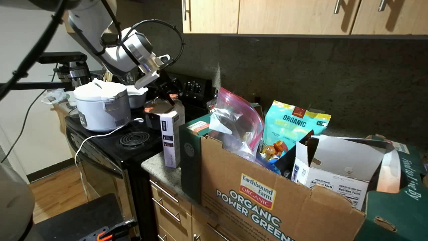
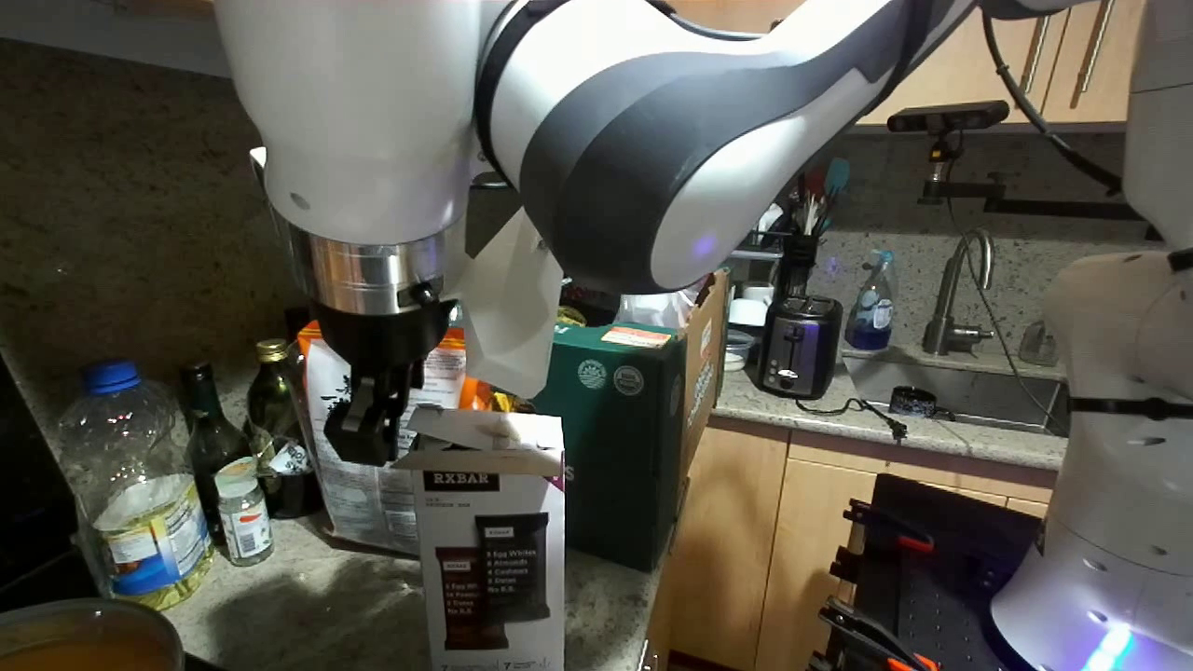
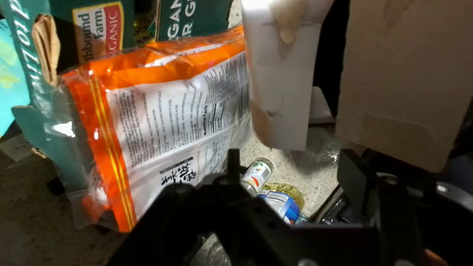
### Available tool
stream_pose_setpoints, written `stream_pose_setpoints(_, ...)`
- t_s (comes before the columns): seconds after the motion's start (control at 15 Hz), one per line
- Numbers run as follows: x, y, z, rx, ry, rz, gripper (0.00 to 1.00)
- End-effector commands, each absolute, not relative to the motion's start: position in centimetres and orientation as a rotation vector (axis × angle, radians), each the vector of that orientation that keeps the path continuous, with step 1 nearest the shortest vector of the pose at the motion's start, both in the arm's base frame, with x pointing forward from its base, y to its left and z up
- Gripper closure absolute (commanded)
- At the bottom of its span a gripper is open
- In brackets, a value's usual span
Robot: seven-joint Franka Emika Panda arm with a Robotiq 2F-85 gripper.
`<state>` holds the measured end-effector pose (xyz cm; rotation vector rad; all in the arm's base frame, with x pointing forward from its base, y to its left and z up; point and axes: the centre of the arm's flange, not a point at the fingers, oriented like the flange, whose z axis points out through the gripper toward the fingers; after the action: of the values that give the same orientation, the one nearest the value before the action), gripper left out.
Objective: Pick up the white box, put it on the table and open it
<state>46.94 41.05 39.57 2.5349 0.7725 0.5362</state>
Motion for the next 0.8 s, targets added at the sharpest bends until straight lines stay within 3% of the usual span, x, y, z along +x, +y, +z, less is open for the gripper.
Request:
stream_pose_setpoints(0.0,45.96,40.37,40.66,2.501,0.701,0.572,0.33)
stream_pose_setpoints(0.73,45.63,39.79,41.13,2.506,0.627,0.557,0.29)
